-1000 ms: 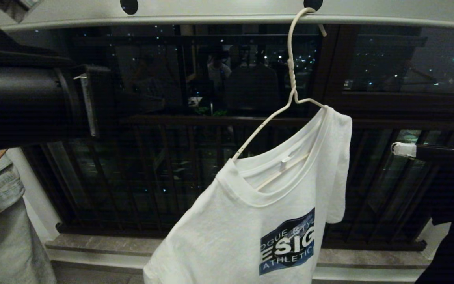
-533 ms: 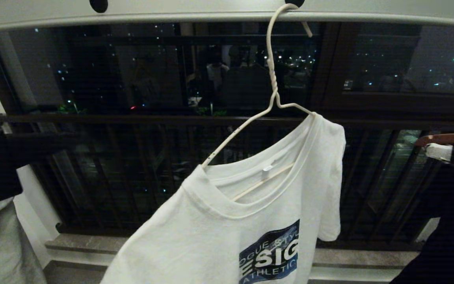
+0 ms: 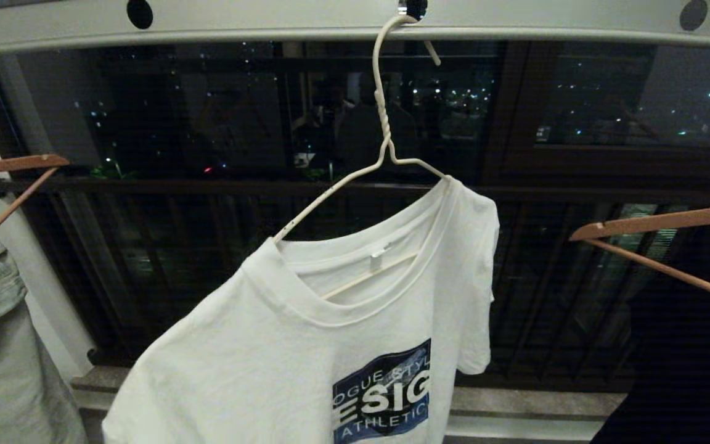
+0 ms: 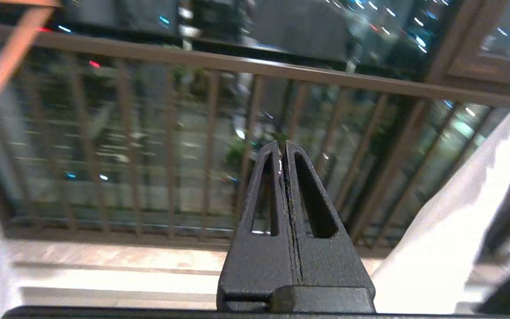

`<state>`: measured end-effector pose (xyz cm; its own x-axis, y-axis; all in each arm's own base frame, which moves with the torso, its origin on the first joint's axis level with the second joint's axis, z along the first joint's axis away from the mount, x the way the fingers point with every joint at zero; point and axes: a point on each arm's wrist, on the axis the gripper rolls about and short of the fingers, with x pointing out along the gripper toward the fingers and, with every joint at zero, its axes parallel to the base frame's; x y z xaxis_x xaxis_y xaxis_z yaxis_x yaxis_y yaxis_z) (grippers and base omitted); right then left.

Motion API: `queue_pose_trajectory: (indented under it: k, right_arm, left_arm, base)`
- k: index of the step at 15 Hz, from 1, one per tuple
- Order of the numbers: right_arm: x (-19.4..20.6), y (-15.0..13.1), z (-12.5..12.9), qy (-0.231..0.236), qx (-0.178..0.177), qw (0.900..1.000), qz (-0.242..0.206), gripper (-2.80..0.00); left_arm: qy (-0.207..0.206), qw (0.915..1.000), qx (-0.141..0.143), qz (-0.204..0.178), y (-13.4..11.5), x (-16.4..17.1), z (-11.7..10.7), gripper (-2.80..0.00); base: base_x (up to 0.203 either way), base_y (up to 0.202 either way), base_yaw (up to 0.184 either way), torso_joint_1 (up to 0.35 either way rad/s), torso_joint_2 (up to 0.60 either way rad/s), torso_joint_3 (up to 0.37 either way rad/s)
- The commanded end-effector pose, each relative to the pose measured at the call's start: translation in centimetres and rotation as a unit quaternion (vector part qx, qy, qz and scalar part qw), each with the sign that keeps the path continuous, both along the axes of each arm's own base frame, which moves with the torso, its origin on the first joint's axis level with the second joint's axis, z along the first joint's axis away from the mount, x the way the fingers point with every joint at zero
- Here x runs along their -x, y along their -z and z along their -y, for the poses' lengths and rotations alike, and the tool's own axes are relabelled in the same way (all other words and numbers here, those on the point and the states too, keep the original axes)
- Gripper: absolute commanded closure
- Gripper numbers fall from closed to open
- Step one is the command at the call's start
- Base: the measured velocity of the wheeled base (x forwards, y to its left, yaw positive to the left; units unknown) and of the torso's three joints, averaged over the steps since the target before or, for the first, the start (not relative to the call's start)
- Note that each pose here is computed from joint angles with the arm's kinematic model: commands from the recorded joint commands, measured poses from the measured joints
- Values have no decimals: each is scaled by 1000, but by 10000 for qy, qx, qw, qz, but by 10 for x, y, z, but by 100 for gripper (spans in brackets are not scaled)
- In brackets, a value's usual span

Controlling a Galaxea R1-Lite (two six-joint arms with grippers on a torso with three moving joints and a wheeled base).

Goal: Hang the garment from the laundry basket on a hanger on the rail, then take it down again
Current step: Take the clothes off the clothes rack

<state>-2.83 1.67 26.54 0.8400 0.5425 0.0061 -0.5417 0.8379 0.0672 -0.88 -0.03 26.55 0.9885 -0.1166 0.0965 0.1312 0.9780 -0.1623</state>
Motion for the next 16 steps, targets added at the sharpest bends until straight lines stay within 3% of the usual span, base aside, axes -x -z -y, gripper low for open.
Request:
queue_pose_trajectory:
  k: [1,5,8,11,13,16]
  right_arm:
    - [34,14,-3,-43,30,9995,323,0]
    - [60,40,0,-264,15,9994,204,0]
    - [55,77,4,122,168,9994,263,0]
    - [34,116,8,1036,269,9927,563,0]
    - [17,137,12,1936,260,9782,700,0]
    - [2,169,15,2602,515,9631,453,0]
  left_arm:
    - [-226,9986,40,468,26,46,0,0]
    - [-281,9996,7,70,69,45,1,0]
    - [-308,9985,-250,-372,104,31,1,0]
    - [-379,9960,-688,-428,143,19,1,0]
    - [-481,9935,-998,-277,159,17,0,0]
    - [-515,9890,-1348,-323,184,16,0,0]
  base:
    - [0,0,0,0,0,0]
    - [0,0,0,0,0,0]
    - [0,0,0,0,0,0]
    - [0,0,0,0,0,0]
    - [0,0,0,0,0,0]
    - [0,0,0,0,0,0]
